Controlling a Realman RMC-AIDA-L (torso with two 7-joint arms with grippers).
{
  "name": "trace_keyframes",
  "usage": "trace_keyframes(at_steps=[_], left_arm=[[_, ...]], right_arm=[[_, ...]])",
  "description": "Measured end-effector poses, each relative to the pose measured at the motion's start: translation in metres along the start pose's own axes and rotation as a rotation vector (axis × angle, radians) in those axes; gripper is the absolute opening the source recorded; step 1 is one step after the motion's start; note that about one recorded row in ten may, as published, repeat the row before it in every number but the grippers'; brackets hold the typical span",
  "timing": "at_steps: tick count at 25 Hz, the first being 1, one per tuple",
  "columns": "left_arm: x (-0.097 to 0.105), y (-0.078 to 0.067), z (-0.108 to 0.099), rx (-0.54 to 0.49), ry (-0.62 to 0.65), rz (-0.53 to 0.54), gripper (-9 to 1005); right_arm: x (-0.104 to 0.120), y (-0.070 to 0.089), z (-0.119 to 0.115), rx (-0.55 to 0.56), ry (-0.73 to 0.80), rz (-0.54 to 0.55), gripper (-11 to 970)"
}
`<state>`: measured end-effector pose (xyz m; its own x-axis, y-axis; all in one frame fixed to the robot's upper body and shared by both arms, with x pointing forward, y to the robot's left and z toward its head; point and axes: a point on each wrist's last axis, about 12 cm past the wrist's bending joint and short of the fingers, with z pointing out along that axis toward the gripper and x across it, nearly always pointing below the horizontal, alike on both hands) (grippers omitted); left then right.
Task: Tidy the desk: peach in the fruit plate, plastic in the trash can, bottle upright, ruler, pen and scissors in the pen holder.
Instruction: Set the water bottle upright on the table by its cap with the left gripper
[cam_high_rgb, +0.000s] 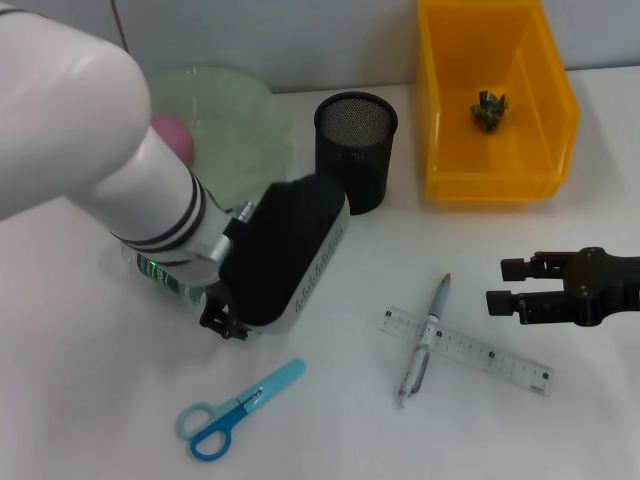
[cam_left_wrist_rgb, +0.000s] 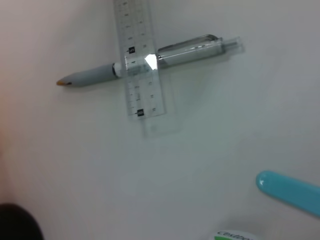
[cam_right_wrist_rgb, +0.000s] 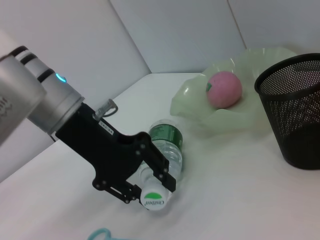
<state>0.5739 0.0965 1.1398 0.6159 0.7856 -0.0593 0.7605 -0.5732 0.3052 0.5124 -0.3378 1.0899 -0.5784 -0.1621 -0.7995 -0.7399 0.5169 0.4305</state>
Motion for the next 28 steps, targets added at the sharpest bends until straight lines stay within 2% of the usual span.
trace_keyframes(at_steps=[11, 17, 23, 28], left_arm=[[0.017, -0.001, -0.031, -0.061, -0.059, -0.175, 448], [0.024, -0.003, -0.047, -0.069, -0.104, -0.232, 449], [0.038, -0.002, -0.063, -0.1, -0.168, -0.317, 449], [0.057, -0.002, -0.077, -0.156, -0.202, -0.417, 449]], right_arm=[[-0.005, 0.001, 0.002, -0.017, 0.002, -0.011, 760], [-0.007, 0.001, 0.003, -0.02, -0.001, -0.016, 760], [-0.01, 0.0, 0.004, -0.021, -0.002, -0.021, 760], [-0.01, 0.0, 0.004, -0.021, -0.003, -0.026, 760]])
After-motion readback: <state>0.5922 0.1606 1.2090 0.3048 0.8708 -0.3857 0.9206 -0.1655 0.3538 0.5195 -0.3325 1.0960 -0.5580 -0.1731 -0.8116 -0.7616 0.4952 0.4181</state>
